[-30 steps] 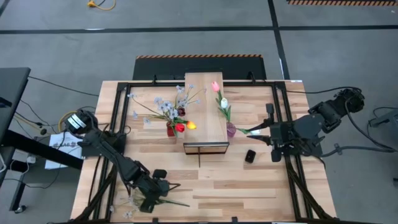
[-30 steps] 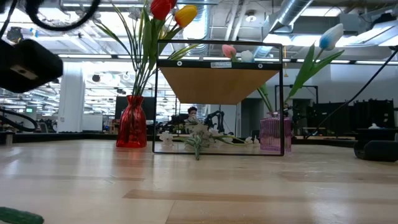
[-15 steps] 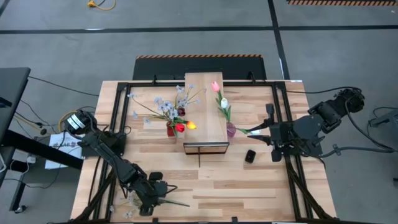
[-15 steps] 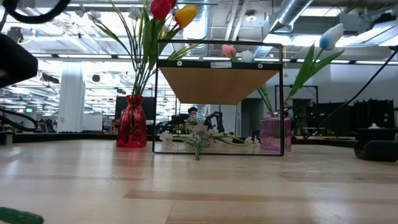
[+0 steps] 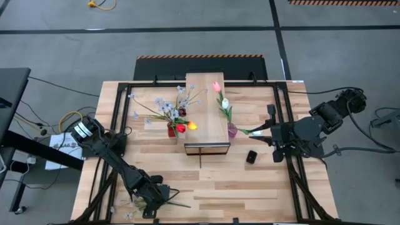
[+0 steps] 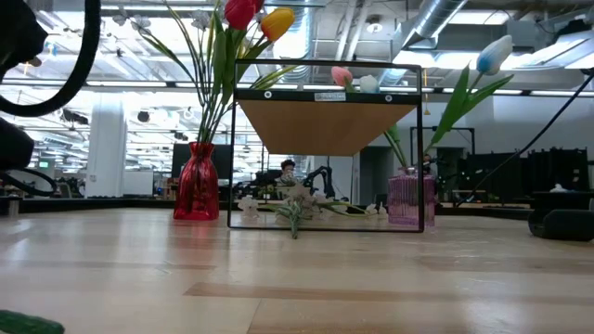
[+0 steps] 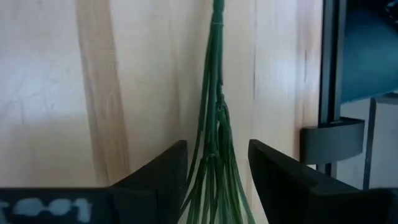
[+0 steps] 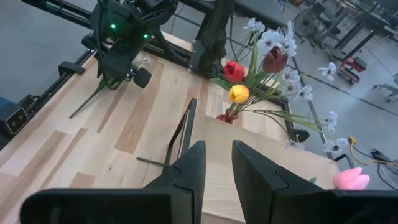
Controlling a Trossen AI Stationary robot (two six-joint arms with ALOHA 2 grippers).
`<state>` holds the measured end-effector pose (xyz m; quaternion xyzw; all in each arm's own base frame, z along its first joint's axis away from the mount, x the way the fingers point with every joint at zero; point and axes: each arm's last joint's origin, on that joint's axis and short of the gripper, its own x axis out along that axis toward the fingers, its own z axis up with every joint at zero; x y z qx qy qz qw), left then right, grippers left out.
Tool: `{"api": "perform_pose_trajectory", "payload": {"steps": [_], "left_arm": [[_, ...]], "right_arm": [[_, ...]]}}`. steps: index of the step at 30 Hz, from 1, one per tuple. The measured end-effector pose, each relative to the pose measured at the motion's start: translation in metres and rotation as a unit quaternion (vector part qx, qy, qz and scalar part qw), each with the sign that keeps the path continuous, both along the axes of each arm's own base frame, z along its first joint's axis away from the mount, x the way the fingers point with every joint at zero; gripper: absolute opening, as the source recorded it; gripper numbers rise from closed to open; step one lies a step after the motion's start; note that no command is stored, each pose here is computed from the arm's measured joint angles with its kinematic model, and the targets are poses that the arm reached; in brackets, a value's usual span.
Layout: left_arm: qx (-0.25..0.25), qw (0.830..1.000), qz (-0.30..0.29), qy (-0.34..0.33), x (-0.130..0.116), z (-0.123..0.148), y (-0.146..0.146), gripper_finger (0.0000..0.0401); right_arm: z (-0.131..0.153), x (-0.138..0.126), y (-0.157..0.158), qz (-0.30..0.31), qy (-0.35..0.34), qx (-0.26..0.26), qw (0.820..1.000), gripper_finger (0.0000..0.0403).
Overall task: Pick and place flowers into a vace then onto a shelf
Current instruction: Put the left white flowers into the purple flower vase
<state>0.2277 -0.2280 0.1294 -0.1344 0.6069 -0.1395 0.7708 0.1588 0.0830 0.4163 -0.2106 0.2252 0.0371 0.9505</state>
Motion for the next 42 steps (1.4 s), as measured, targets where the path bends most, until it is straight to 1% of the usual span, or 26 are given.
{"api": "perform_pose_trajectory", "payload": {"steps": [3,6,10,15,17,19,22,24,28,33,36,39,42], "left_arm": [[0.008,1.000,0.014,0.004,0.001,0.003,-0.001,0.0165],[0.016,1.000,0.012,0.003,0.002,0.006,-0.003,0.0145],[0.035,0.999,-0.003,-0.001,0.005,0.011,-0.004,0.0095],[0.034,0.999,-0.030,-0.015,0.009,0.019,-0.009,0.0023],[0.032,0.999,-0.037,-0.018,0.011,0.023,-0.010,0.0009],[0.037,0.998,-0.038,-0.025,0.014,0.029,-0.012,0.0009],[0.062,0.996,-0.045,-0.035,0.018,0.040,-0.014,0.0017],[0.087,0.994,-0.043,-0.048,0.021,0.049,-0.014,0.0019],[0.138,0.987,-0.059,-0.065,0.027,0.072,-0.014,0.0013],[0.181,0.976,-0.075,-0.093,0.042,0.107,-0.007,0.0007],[0.209,0.969,-0.085,-0.103,0.049,0.127,-0.001,0.0008],[0.229,0.962,-0.093,-0.112,0.055,0.143,0.006,0.0008],[0.241,0.960,-0.099,-0.107,0.059,0.155,0.014,0.0008]], "right_arm": [[0.000,0.000,0.000,0.000,0.001,0.000,1.000,0.0070],[0.000,0.000,0.000,0.000,0.000,0.000,1.000,0.0070],[0.000,0.000,0.000,0.000,0.000,0.000,1.000,0.0070],[0.000,0.000,0.000,-0.001,0.000,0.002,1.000,0.0070],[0.000,0.000,0.000,-0.001,0.000,0.002,1.000,0.0070],[0.000,0.000,0.000,-0.001,0.000,0.002,1.000,0.0070],[0.000,0.001,0.000,-0.002,-0.001,0.006,1.000,0.0070],[0.000,0.001,0.000,-0.005,-0.001,0.011,1.000,0.0070],[0.000,0.001,0.000,-0.005,-0.002,0.012,1.000,0.0072],[-0.002,0.002,0.004,0.034,0.017,0.033,0.999,0.0072],[-0.007,0.012,0.012,0.045,0.032,0.047,0.997,0.0072],[-0.018,0.031,0.025,0.055,0.058,0.058,0.995,0.0072],[-0.035,0.053,0.040,0.055,0.089,0.068,0.992,0.0072]]}}
